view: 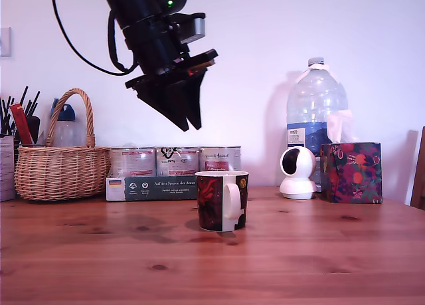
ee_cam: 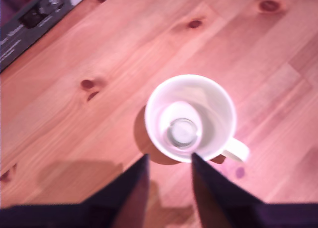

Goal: Pick up the coffee capsules from the table one by one and drop them inside the nearest coffee cup

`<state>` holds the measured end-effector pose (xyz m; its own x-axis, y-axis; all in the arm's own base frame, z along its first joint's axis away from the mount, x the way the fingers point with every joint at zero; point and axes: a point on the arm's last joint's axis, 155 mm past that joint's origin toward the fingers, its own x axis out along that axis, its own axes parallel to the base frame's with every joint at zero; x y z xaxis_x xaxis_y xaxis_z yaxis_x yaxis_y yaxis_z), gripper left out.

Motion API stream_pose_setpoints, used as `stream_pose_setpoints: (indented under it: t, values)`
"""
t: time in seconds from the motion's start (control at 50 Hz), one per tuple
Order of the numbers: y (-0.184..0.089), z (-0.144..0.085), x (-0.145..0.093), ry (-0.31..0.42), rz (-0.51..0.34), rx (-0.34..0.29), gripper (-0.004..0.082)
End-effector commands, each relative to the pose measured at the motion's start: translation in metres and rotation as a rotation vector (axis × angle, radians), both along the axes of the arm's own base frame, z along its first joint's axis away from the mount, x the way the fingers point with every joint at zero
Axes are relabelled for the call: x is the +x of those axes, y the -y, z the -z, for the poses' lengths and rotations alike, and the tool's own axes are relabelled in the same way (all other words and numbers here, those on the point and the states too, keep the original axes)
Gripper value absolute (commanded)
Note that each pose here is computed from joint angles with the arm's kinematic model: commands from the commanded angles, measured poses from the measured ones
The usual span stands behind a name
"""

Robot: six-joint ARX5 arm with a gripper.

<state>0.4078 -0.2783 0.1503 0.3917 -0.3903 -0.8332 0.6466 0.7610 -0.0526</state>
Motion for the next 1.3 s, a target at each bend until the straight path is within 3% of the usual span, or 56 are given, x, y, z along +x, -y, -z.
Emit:
stream_pose_setpoints:
  t: [0.0, 0.28, 0.72, 0.94, 1.28]
  values:
    - [-0.007, -0.013, -0.002, 0.018, -0.02, -0.03, -0.0024]
    - [-0.047, -0.022, -0.007, 0.119, -0.096, -0.106, -0.0024]
    - [-0.141, -0.022, -0.029, 0.302, -0.257, -0.232, -0.0024]
    - [-0.191, -0.01, -0.046, 0.36, -0.358, -0.28, -0.0024]
    - [-0.215, 0.009, -0.084, 0.444, -0.445, -0.356, -0.0024]
